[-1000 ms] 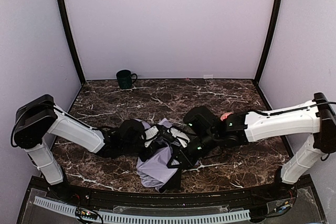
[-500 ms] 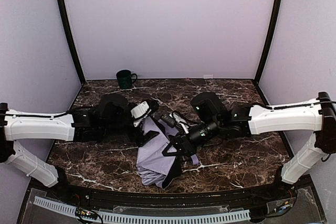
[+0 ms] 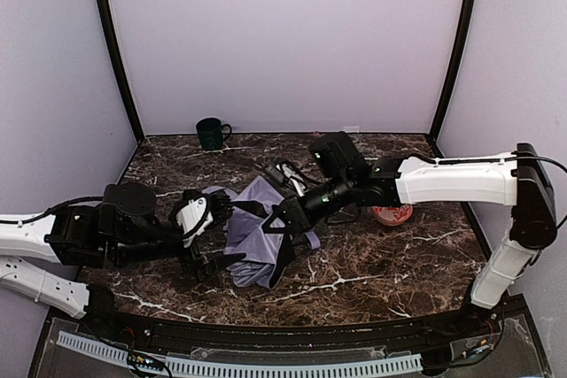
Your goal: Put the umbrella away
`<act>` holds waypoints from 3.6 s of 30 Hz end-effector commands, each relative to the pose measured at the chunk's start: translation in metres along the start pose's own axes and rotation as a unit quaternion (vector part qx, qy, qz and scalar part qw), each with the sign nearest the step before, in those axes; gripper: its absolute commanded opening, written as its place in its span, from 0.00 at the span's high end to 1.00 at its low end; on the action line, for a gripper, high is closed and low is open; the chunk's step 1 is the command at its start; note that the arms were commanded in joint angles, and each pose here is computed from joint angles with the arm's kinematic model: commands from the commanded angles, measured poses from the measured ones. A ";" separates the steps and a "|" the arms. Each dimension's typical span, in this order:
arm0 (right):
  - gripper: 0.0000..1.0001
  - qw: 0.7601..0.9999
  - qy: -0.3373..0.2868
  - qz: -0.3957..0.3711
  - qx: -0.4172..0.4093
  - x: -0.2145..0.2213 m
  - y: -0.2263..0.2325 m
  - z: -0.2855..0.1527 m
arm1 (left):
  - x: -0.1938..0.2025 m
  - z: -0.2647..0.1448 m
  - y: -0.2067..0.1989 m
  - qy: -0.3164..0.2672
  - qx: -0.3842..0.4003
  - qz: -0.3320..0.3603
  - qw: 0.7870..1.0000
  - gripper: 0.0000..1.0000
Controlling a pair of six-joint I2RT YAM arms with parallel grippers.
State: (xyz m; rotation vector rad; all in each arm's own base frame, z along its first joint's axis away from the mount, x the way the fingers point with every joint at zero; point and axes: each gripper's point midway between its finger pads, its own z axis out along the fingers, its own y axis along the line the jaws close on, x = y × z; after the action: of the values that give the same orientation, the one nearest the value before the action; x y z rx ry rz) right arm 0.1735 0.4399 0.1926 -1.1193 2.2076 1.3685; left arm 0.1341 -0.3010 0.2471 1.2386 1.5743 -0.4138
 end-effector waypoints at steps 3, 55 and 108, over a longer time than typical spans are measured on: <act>1.00 0.999 -0.027 0.006 -0.022 -0.013 0.021 -0.009 | -0.017 -0.010 -0.004 -0.022 0.017 -0.004 1.000 0.08; 1.00 0.997 -0.071 0.001 -0.036 -0.079 0.010 0.016 | 0.072 0.082 0.002 0.122 -0.014 0.049 0.991 0.27; 0.85 0.983 -0.039 0.156 0.090 0.056 -0.165 0.022 | 0.243 0.154 0.065 0.290 -0.092 -0.200 0.931 1.00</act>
State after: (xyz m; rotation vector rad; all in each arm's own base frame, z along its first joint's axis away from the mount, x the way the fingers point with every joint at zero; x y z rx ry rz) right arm 0.2475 0.4173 0.0357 -0.8849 2.4288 1.3374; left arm 0.2990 -0.2960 0.0348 0.9045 2.2128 -0.2326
